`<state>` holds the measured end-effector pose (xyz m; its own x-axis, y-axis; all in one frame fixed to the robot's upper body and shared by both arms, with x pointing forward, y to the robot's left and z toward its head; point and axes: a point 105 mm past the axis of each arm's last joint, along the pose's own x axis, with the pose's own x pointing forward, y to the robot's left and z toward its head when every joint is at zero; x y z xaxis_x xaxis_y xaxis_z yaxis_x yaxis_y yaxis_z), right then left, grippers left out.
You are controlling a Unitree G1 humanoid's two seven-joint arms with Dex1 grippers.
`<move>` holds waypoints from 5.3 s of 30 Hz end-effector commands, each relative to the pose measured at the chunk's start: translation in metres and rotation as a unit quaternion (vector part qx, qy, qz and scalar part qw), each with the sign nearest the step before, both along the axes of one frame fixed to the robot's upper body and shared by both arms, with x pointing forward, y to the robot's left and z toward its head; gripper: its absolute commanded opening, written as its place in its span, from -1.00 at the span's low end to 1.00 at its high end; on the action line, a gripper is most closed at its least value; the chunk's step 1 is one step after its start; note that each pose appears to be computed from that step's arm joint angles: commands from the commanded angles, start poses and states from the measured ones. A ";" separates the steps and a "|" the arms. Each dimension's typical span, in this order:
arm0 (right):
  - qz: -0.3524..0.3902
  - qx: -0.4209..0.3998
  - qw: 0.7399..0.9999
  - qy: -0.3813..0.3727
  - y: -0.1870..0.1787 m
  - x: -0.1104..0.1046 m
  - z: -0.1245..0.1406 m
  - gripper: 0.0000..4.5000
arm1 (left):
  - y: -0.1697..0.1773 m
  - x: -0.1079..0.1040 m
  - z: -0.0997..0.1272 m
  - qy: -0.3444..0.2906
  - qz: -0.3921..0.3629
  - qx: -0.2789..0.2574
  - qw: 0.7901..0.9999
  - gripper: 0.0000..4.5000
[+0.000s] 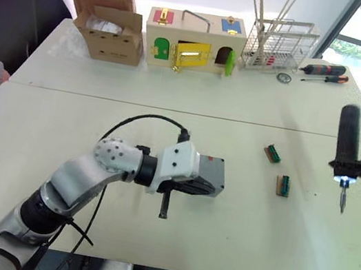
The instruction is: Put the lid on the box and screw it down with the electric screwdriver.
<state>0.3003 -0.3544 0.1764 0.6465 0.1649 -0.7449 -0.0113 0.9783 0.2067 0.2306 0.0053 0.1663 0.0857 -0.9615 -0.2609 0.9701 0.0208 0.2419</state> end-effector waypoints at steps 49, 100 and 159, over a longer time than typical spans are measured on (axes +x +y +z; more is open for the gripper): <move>0.501 -0.027 0.846 -0.179 0.208 -0.049 -0.060 0.98 | 0.030 0.074 -0.067 0.033 0.120 0.078 0.989 -1.00; 0.585 -0.054 0.787 -0.191 0.220 -0.052 -0.056 0.98 | 0.034 0.081 -0.063 -0.005 0.161 0.063 0.985 -1.00; 0.178 -0.178 0.919 -0.303 0.090 0.091 -0.036 -0.98 | 0.039 0.064 -0.010 0.000 0.162 -0.010 0.987 -1.00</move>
<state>0.3880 -0.2693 0.1243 0.9024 0.2438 -0.3554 -0.3434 0.9050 -0.2512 0.2970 0.0475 0.1488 0.3952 -0.8789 -0.2671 0.9141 0.3475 0.2090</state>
